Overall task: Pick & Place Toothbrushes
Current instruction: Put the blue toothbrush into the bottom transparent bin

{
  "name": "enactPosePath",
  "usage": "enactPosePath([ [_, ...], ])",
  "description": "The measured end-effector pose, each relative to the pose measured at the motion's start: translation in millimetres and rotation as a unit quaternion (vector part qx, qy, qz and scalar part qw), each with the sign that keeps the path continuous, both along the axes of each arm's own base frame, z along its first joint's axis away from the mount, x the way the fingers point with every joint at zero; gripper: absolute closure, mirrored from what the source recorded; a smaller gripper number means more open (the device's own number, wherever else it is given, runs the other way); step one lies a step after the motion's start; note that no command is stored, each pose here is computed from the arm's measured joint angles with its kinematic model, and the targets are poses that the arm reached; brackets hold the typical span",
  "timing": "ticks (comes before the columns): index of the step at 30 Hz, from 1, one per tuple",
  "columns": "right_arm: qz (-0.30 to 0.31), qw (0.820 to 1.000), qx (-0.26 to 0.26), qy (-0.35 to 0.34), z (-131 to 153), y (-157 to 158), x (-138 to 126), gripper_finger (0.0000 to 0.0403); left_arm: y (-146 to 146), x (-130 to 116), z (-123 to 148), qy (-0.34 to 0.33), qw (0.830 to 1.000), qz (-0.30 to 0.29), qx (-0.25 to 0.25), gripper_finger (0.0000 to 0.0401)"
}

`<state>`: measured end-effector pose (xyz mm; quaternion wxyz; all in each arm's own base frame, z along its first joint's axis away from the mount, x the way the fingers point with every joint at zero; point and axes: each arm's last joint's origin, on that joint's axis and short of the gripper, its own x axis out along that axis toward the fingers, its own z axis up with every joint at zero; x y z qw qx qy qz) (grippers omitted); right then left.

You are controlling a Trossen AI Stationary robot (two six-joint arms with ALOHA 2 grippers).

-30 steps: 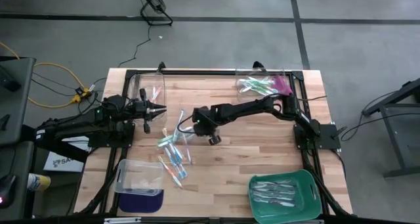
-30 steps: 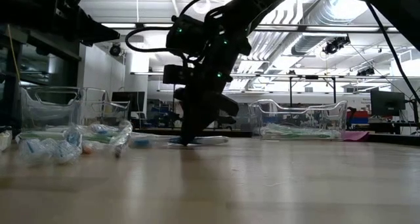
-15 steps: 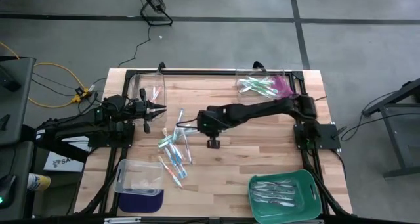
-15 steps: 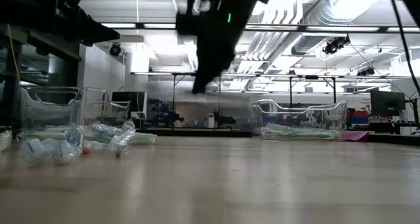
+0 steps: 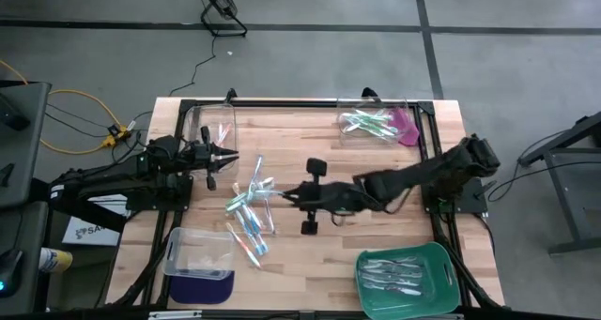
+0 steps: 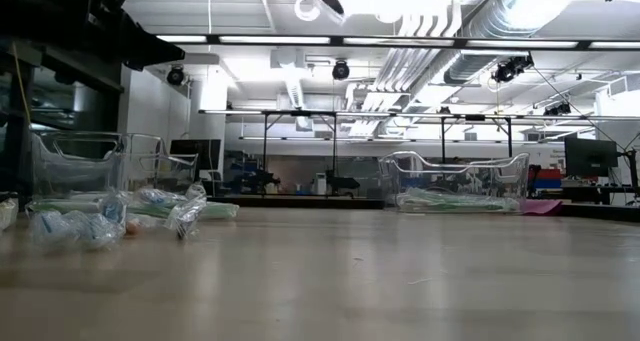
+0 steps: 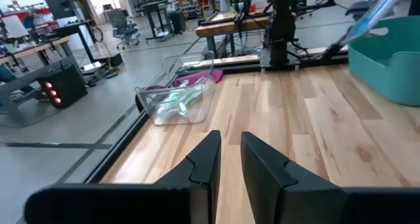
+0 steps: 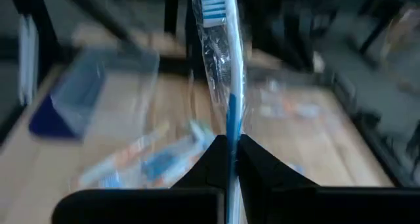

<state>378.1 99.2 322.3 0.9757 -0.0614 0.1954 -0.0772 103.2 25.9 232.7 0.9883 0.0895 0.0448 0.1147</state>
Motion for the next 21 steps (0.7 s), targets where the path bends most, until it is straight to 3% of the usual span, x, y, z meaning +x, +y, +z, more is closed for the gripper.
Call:
enactPosePath([
  [6, -0.039, 0.995, -0.013, -0.095, -29, 0, -19, 0.0395, 1, 12, 5, -0.022, 0.999, -0.027, 0.007, 0.0343],
  [14, -0.052, 0.976, 0.029, -0.21, -57, -19, -42, 0.0392, 6, 37, 1, -0.016, 0.999, -0.049, 0.013, 0.0343],
  [21, -0.043, 0.975, 0.041, -0.214, -71, -20, -49, 0.0394, 7, 58, 1, -0.047, 0.992, -0.118, 0.022, 0.0343],
])
